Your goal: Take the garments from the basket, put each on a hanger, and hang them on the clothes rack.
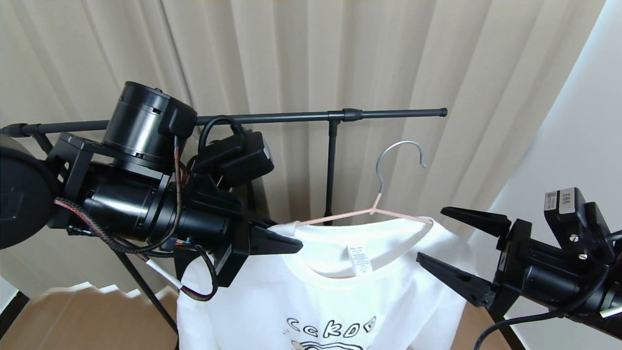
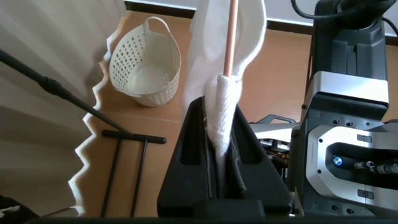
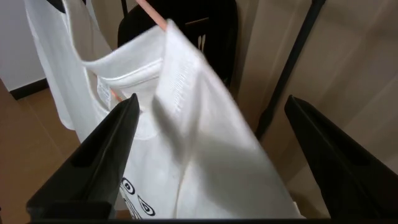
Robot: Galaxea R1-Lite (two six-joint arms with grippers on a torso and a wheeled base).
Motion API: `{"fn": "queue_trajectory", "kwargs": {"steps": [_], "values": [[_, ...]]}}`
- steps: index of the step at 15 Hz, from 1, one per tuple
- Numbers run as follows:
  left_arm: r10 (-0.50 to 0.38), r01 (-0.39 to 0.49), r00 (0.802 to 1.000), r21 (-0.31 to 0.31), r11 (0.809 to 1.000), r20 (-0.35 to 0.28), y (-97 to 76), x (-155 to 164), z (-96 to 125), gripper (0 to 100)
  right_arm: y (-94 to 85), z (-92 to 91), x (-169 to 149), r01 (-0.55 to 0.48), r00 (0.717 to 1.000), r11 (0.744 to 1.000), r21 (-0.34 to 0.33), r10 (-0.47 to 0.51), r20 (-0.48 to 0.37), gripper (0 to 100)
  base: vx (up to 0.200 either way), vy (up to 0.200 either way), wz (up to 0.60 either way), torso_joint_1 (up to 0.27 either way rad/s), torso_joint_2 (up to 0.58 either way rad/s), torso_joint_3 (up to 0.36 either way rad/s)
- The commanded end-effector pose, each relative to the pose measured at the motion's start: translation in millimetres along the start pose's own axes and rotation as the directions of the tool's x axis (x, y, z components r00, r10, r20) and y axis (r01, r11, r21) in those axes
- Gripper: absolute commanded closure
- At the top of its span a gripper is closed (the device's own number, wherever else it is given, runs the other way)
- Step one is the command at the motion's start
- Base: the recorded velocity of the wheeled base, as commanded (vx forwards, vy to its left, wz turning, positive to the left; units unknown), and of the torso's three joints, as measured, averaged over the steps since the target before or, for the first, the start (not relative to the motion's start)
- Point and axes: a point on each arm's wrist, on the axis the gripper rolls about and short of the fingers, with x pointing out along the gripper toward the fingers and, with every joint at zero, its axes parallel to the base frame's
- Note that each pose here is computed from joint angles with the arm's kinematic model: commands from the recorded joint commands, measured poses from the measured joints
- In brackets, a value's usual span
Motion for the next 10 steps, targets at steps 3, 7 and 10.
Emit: {"fn": "queue_trajectory", "kwargs": {"steps": [3, 7, 10], "values": [[0.041, -0.041, 0.999, -0.001, 0.999, 0.018, 0.9, -14.7, 0.0, 100, -8.6, 3.7, -4.8, 0.048, 0.999, 0.999, -0.007, -0.048, 0.016, 0, 0.0, 0.0, 0.0, 0.0, 0.0, 0.0], [0.101, -0.1, 0.994, -0.017, 0.995, 0.049, -1.4, -37.4, 1.6, 100, -12.7, -1.0, -1.6, 0.058, 0.998, 0.998, 0.002, -0.058, -0.006, 0, 0.0, 0.0, 0.0, 0.0, 0.0, 0.0], [0.128, -0.127, 0.99, -0.014, 0.992, 0.063, -5.5, -48.9, 1.2, 100, -18.5, -9.0, 2.7, 0.073, 0.997, 0.997, 0.015, -0.073, -0.041, 0, 0.0, 0.0, 0.0, 0.0, 0.0, 0.0]]}}
